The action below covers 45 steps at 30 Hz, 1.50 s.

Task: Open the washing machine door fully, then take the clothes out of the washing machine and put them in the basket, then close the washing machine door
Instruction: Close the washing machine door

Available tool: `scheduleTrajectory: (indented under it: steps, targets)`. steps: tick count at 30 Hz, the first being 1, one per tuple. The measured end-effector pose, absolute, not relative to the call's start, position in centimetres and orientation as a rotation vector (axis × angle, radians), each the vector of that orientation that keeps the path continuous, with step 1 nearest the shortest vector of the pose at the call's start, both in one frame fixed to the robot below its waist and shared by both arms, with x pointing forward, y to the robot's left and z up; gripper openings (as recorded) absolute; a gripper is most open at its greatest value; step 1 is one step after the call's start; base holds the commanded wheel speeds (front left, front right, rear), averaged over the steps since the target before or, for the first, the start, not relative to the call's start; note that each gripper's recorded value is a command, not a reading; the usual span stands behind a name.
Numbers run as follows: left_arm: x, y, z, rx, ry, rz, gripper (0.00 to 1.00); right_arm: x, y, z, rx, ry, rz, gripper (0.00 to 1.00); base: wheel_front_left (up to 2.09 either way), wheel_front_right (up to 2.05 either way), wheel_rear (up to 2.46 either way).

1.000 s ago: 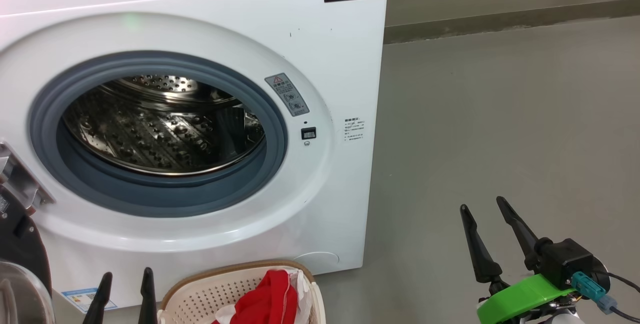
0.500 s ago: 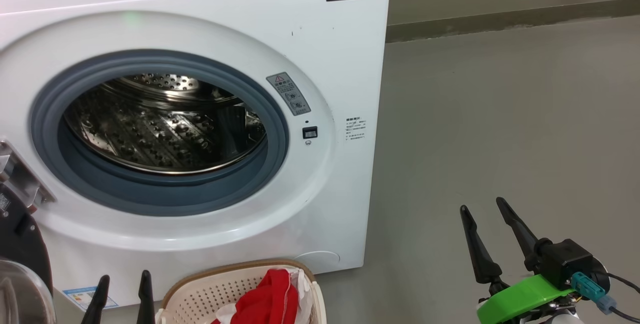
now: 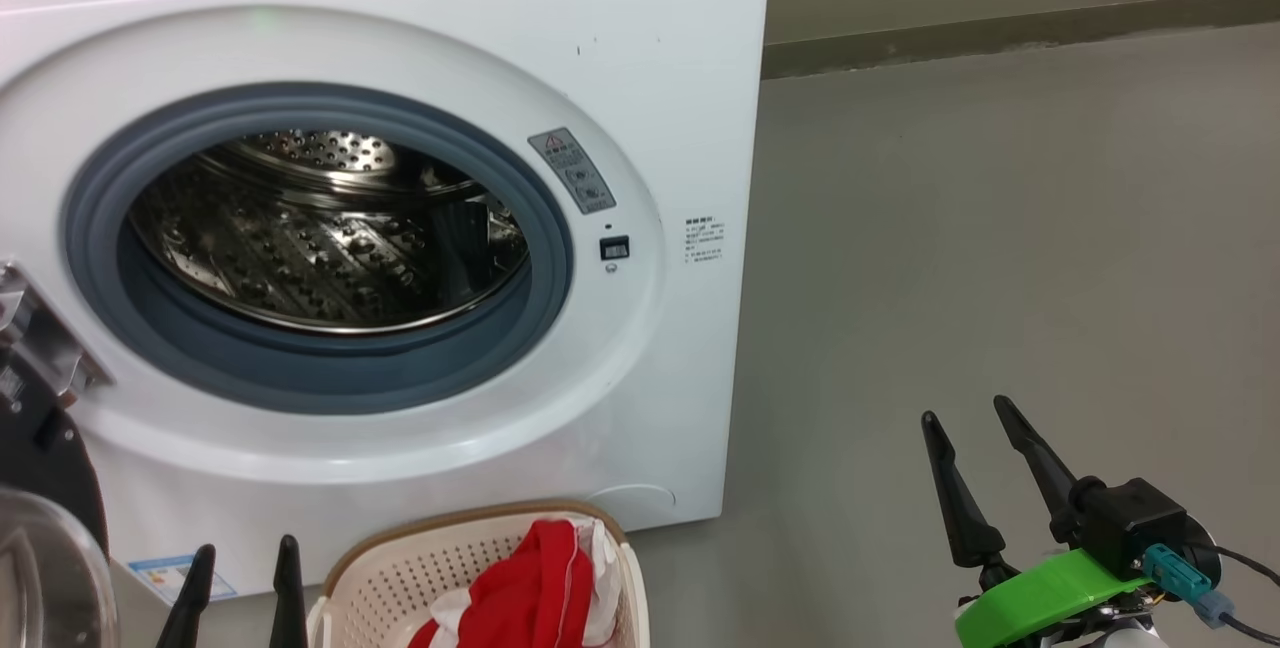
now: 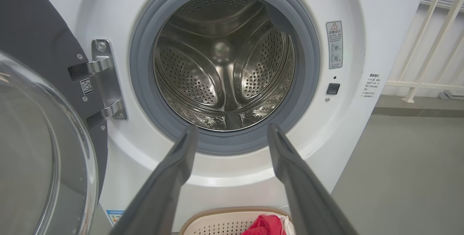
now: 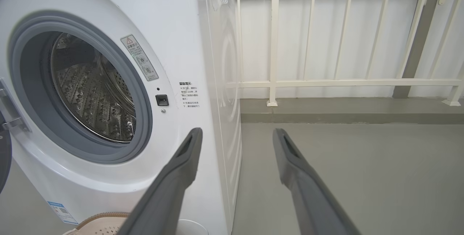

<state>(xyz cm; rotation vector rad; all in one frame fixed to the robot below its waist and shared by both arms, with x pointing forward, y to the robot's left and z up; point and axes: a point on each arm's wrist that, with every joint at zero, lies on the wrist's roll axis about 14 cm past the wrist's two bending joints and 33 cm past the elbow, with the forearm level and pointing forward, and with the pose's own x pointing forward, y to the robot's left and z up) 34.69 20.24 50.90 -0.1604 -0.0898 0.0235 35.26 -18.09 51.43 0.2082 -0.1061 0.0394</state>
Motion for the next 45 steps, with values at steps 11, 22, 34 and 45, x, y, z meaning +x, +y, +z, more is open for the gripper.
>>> scheduleTrajectory:
  steps: [11, 22, 34, 45]
  targets:
    - [34.6, 20.2, 50.9, -0.174, -0.09, 0.023, 1.0, 35.3, -18.0, 51.4, 0.209, -0.104, 0.042, 1.0, -1.85, 1.86, -0.01]
    - [34.5, 20.4, 51.0, -0.167, -0.092, 0.025, 1.0, 35.3, -17.8, 51.5, 0.209, -0.108, 0.047, 1.0, -0.71, 0.71, 0.0]
    - [34.2, 20.8, 51.1, -0.163, -0.096, 0.041, 1.0, 35.3, -17.6, 51.7, 0.209, -0.111, 0.056, 1.0, 0.0, 0.0, 0.0]
    - [32.9, 23.0, 51.1, -0.151, -0.103, 0.131, 1.0, 36.0, -15.4, 51.1, 0.211, -0.086, 0.12, 1.0, 0.0, 0.0, 0.0]
